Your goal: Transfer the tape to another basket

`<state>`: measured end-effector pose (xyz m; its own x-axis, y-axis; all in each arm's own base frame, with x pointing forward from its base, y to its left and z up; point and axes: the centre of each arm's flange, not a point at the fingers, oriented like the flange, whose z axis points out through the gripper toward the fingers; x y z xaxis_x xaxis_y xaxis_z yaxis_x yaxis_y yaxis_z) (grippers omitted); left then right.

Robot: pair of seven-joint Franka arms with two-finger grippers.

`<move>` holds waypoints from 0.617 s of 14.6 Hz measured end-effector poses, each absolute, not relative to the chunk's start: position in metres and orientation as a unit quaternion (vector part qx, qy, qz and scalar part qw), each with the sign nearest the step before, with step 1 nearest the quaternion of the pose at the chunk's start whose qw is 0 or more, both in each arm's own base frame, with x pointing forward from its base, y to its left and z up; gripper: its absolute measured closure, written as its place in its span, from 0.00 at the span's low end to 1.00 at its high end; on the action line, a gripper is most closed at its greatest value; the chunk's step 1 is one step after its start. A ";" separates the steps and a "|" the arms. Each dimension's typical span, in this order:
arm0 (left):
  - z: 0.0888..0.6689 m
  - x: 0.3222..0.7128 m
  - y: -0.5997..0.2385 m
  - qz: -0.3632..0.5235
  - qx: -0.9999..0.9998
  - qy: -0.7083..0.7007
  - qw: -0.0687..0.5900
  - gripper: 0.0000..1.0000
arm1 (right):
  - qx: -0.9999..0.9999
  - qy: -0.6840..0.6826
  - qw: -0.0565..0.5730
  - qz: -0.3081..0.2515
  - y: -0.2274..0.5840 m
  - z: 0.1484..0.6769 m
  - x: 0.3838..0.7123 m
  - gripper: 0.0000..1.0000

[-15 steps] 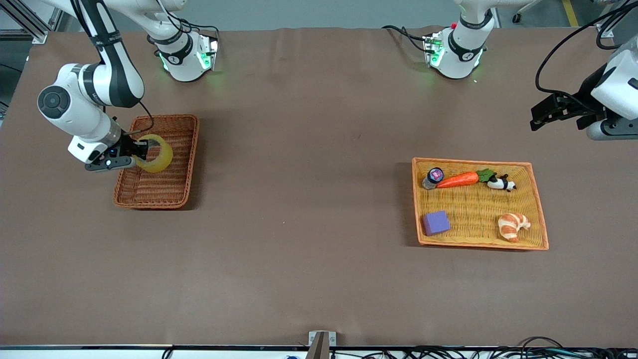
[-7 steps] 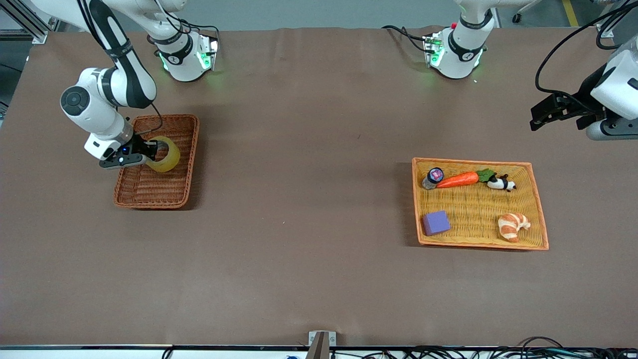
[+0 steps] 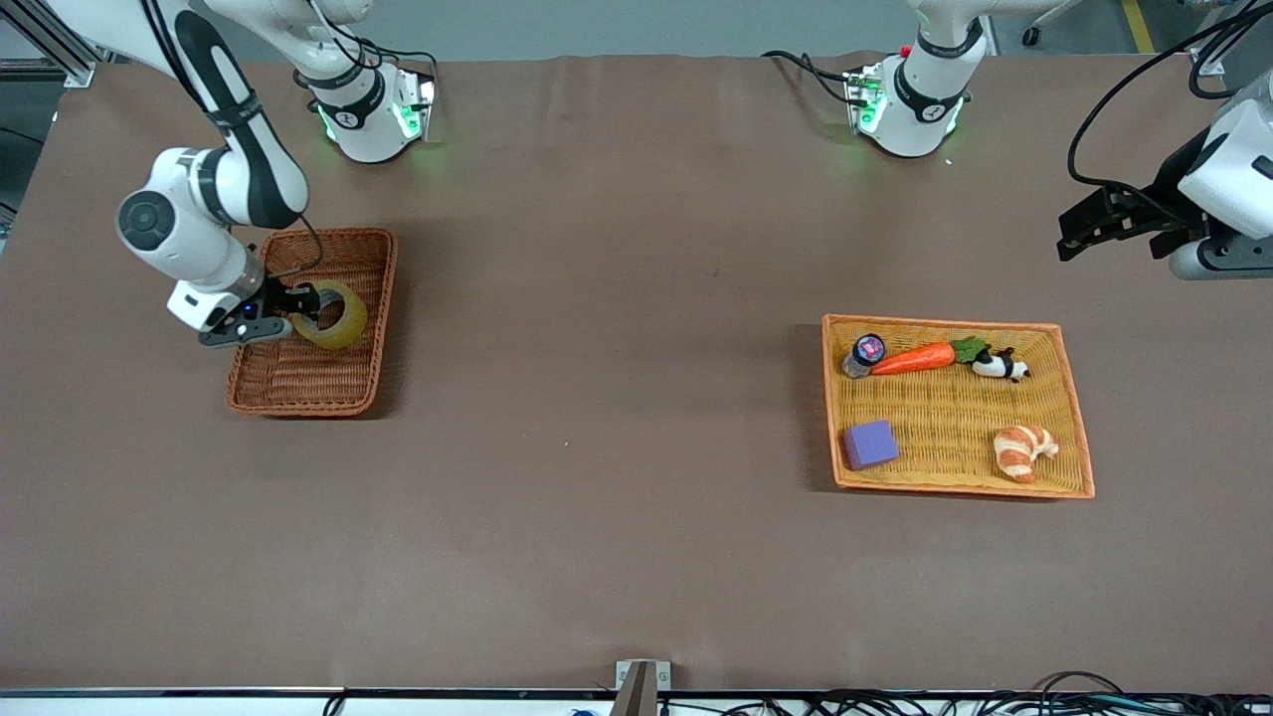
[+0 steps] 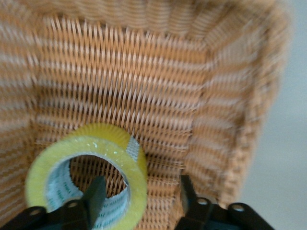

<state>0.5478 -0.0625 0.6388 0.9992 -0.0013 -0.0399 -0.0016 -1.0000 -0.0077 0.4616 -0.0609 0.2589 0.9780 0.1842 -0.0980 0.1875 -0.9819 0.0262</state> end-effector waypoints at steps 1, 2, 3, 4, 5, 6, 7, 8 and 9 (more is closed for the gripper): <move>0.639 0.548 -0.063 0.020 -1.000 0.001 0.004 0.00 | 0.994 0.091 0.020 -0.050 -0.063 0.292 0.479 0.16; 0.639 0.548 -0.062 0.020 -1.000 0.001 0.004 0.00 | 0.995 0.088 0.022 -0.046 -0.066 0.329 0.494 0.05; 0.639 0.548 -0.062 0.020 -1.000 0.001 0.004 0.00 | 0.996 0.083 0.025 -0.037 -0.068 0.368 0.507 0.00; 0.639 0.548 -0.062 0.020 -1.000 0.001 0.004 0.00 | 0.997 0.070 0.028 -0.025 -0.070 0.404 0.516 0.00; 0.639 0.548 -0.062 0.020 -1.000 0.000 0.004 0.00 | 0.998 0.050 0.031 -0.016 -0.070 0.435 0.523 0.00; 0.639 0.548 -0.062 0.020 -1.000 0.000 0.004 0.00 | 0.999 0.027 0.032 -0.009 -0.068 0.463 0.528 0.00; 0.639 0.548 -0.062 0.020 -1.000 0.000 0.004 0.00 | 0.999 0.005 0.032 -0.003 -0.064 0.487 0.533 0.00; 0.639 0.548 -0.062 0.020 -1.000 0.000 0.004 0.00 | 1.000 -0.015 0.025 0.004 -0.059 0.510 0.537 0.00; 0.638 0.548 -0.062 0.020 -1.000 0.000 0.004 0.00 | 0.999 -0.030 0.017 0.009 -0.054 0.532 0.540 0.00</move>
